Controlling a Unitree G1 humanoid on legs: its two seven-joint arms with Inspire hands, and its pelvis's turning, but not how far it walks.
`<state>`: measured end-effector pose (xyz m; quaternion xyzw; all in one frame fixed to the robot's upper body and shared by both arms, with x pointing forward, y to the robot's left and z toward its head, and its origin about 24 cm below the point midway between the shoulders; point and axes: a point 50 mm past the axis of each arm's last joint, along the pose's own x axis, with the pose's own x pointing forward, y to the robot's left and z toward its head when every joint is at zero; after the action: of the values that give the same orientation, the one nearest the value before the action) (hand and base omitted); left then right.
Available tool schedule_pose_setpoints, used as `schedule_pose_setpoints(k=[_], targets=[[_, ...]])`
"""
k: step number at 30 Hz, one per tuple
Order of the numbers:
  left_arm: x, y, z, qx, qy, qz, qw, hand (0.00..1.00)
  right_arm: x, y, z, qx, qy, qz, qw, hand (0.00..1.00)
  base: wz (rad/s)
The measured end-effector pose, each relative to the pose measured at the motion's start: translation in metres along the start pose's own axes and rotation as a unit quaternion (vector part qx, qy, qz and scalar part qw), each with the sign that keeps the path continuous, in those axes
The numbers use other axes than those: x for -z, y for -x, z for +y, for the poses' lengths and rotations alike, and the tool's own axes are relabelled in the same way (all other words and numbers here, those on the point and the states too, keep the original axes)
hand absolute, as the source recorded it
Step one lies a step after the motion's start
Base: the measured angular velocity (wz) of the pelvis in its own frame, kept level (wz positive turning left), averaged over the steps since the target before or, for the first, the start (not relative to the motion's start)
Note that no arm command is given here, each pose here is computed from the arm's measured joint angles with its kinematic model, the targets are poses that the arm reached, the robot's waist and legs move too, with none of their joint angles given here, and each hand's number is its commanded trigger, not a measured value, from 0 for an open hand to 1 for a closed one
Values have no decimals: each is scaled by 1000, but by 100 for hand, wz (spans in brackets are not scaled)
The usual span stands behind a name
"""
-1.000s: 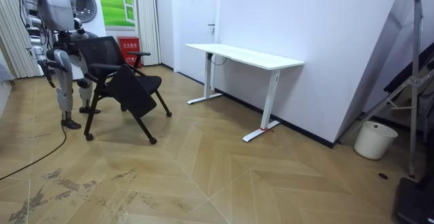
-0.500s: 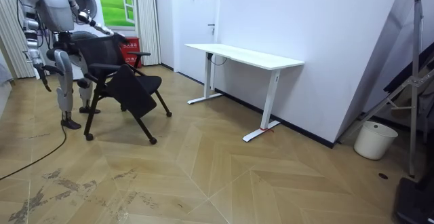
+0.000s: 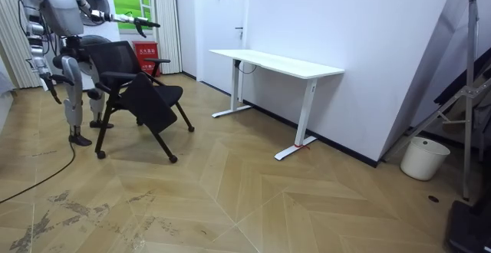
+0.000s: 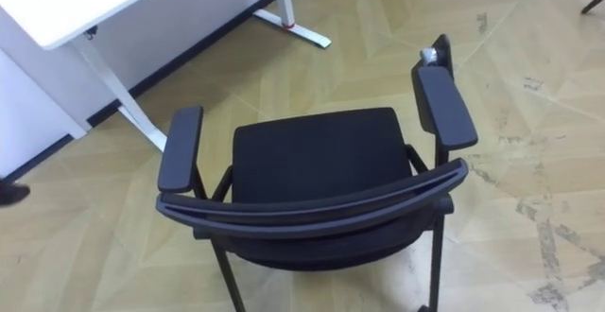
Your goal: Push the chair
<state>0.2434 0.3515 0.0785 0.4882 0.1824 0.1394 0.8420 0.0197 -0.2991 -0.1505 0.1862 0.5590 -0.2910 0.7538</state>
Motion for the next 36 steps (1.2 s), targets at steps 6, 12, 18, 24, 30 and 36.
schedule_pose_setpoints(k=[6, 12, 18, 24, 30, 36], targets=[[-33, 0, 26, -13, -28, -55, 998, 0, 0, 0, 1, 0, -3, 0, 1000, 0, 0], [-66, 7, 45, -23, -134, -95, 986, 0, 3, 1, -3, 1, -10, 3, 1000, 0, 0], [-92, 17, 36, 9, -206, -127, 970, 0, 4, 0, -2, 8, -22, 9, 1000, 0, 4], [-116, 27, 41, 10, -230, -170, 958, 0, 3, 0, -2, 18, -21, 6, 1000, 0, 2], [-125, 33, 37, 34, -242, -186, 952, 0, 0, 0, -1, 26, -15, 1, 1000, 0, 0], [-139, 45, 33, 47, -265, -218, 938, 0, -4, -2, 5, 18, -5, -6, 1000, 0, -1]])
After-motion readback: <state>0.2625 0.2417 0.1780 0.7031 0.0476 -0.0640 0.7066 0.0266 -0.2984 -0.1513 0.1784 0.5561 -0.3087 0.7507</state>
